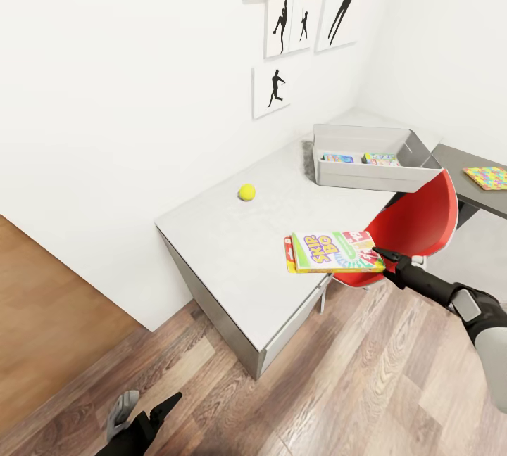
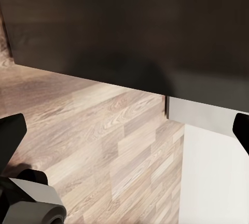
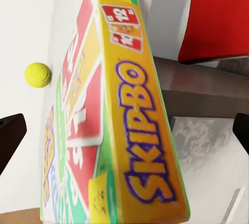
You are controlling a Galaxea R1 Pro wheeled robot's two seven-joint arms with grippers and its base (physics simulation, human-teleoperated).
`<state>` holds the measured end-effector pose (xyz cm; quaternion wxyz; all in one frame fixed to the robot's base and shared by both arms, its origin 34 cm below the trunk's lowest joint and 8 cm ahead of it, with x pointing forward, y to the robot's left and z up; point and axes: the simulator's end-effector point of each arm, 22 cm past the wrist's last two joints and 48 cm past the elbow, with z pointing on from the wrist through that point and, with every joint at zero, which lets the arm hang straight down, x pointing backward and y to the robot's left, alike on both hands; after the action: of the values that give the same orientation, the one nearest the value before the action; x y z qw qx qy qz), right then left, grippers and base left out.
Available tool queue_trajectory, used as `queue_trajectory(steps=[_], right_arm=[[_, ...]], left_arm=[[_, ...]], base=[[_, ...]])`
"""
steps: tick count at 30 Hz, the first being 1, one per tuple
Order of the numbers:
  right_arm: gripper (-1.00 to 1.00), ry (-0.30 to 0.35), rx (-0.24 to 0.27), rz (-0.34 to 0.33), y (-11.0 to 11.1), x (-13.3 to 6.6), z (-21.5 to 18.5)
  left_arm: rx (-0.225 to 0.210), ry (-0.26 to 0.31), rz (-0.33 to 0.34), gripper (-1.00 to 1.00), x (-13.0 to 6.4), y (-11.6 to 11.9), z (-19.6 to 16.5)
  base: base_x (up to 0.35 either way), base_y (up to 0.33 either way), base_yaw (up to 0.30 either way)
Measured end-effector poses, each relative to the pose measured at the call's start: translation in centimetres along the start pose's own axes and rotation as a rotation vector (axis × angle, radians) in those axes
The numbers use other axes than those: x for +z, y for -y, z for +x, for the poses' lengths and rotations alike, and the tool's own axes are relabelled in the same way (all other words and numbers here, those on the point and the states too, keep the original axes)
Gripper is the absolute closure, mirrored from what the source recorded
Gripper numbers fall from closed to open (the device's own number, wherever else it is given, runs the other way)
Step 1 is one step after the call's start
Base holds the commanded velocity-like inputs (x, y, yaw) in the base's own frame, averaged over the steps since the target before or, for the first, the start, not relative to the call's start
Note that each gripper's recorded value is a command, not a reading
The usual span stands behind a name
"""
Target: Put all the toys in the child's room - the three board games (two on the bed and one on the table), the two jigsaw puzzles on the table, and the tennis ball on the table - inside the toy box on the table in the child's room.
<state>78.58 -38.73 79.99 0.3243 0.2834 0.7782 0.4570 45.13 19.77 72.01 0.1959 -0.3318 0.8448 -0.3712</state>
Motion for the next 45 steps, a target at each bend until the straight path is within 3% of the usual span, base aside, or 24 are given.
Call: queue_trajectory(steps=[24,25,45], right_arm=[[-1.0,-0.005,-0.006,0.011,0.3,1.4,1.5],[1.0,-0.006,-0.006,0.012,0.4,1.5,1.5],[1.0,0.003,-0.011,0.006,0.3,1.1,1.0]], left_arm=[[0.004,0.003,0.005,-1.0,0.0,0.3,-0.2],[0.005,0.003,0.005,-1.0,0.0,0.3,-0.2],[0.004,0.003,0.001,-1.0,0.0,0.2,-0.1]], base=[[0.0,0.0,0.0],[0.0,0.0,0.0],[0.0,0.0,0.0]])
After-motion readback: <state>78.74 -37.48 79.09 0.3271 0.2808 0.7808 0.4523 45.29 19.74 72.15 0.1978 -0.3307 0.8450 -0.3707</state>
